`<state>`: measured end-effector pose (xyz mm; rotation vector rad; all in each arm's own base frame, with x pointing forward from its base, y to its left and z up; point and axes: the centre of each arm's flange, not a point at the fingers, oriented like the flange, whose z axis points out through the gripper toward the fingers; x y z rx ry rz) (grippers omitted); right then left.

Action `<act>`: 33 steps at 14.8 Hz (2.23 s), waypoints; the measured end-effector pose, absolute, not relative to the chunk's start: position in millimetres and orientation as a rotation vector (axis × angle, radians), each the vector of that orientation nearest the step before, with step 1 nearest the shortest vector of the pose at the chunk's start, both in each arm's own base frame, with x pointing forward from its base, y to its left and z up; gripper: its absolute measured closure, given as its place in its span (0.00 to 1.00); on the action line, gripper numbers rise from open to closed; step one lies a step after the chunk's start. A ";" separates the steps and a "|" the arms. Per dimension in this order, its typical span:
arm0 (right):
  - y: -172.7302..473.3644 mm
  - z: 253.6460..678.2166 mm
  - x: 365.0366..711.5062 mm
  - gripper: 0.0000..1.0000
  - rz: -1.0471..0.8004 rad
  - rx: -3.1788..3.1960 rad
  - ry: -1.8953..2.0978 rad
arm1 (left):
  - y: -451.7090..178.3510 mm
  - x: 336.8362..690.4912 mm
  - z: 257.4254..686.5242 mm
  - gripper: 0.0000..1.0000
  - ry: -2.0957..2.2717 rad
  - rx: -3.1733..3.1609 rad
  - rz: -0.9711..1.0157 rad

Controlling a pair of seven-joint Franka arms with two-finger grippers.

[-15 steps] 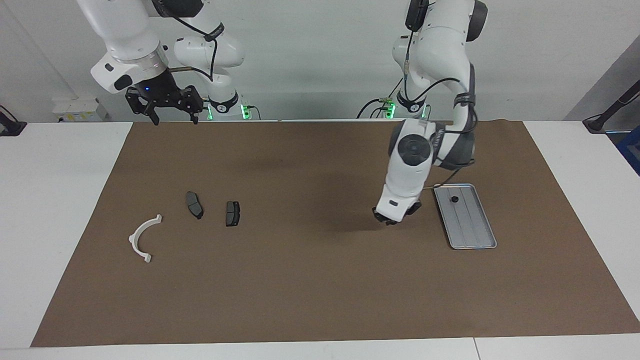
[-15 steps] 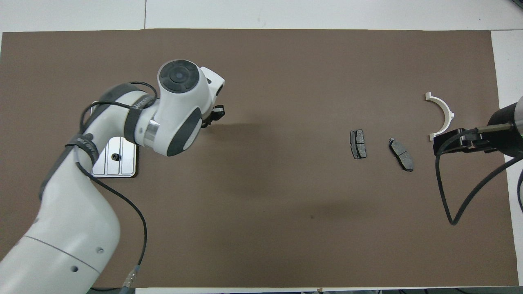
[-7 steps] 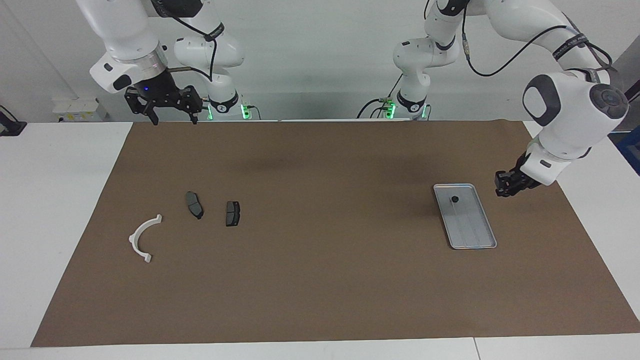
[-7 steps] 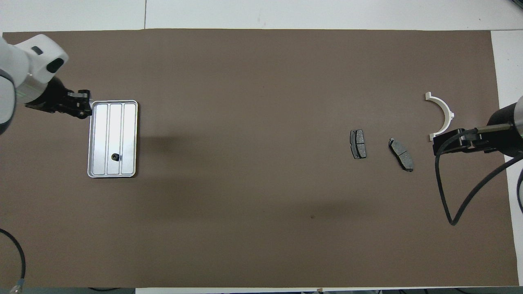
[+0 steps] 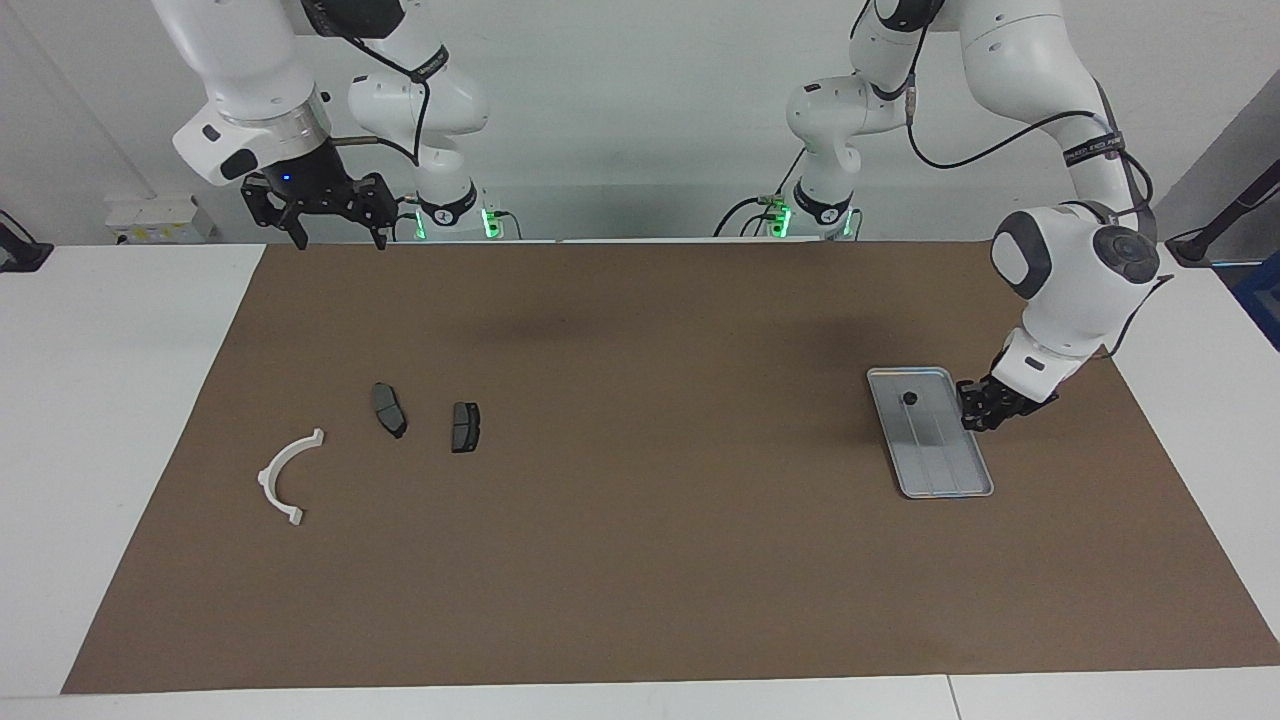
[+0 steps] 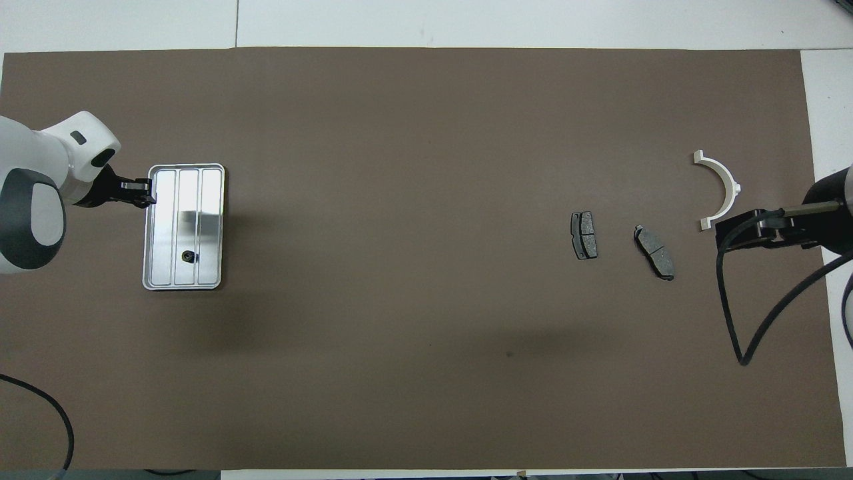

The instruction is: Pick bearing gear from pile to tray

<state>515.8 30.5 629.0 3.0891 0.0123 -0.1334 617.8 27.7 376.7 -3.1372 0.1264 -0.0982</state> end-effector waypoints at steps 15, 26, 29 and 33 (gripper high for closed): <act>28.4 634.4 513.3 0.00 -0.117 3.090 0.005 | 4.3 598.9 302.1 0.65 0.088 -3.145 -0.111; 28.4 635.0 513.0 0.00 -0.115 3.090 0.005 | 6.1 603.6 329.1 0.01 0.082 -3.147 0.030; 28.4 635.1 512.9 0.00 -0.115 3.090 0.005 | 8.9 620.0 421.1 0.00 0.062 -3.144 0.073; 28.4 635.2 512.9 0.00 -0.115 3.090 0.005 | 18.5 601.3 535.6 0.00 -0.009 -3.135 -0.044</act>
